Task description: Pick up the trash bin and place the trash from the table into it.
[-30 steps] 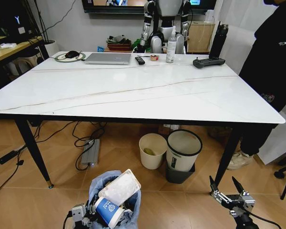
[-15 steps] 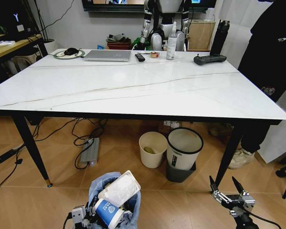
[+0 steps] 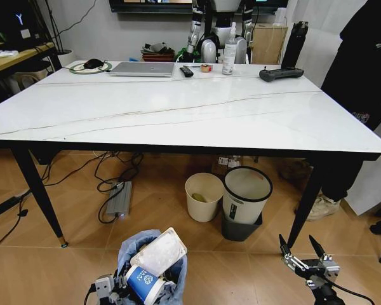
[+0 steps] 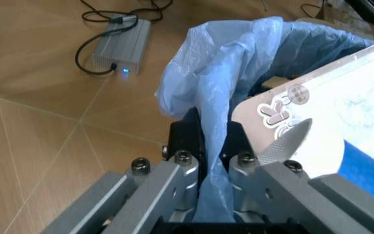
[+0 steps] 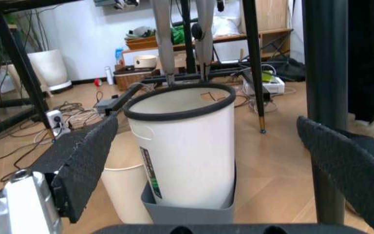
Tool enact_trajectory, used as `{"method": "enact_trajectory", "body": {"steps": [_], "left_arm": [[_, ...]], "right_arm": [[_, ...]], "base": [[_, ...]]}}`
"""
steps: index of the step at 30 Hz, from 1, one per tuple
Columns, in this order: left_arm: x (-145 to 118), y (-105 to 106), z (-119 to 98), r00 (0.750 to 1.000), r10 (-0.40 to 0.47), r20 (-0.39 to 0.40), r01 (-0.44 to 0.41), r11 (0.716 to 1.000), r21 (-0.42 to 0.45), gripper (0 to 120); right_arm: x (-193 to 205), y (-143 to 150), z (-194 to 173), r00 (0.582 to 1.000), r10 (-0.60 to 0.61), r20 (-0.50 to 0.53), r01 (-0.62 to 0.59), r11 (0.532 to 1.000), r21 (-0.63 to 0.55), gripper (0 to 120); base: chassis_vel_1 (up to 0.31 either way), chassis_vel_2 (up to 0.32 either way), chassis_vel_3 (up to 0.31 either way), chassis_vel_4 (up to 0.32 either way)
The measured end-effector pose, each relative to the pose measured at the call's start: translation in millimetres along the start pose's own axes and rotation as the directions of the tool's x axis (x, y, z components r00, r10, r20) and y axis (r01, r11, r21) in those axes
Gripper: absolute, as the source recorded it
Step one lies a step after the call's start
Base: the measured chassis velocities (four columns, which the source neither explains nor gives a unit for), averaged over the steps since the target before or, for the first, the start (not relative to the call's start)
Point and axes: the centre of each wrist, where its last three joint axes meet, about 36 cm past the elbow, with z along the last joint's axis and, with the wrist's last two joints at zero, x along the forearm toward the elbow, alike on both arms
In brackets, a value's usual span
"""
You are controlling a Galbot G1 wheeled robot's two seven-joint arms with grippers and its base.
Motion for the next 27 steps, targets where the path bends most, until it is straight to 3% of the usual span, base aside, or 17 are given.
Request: {"method": "enact_trajectory", "body": {"steps": [27], "left_arm": [[-3.1, -0.1, 1.7, 1.0, 0.002, 0.006, -0.002, 1.0, -0.009, 0]], "right_arm": [[0.0, 0.0, 0.0, 1.0, 0.0, 0.0, 0.0, 1.0, 0.0, 100]], "base": [[0.0, 0.0, 0.0, 0.0]]}}
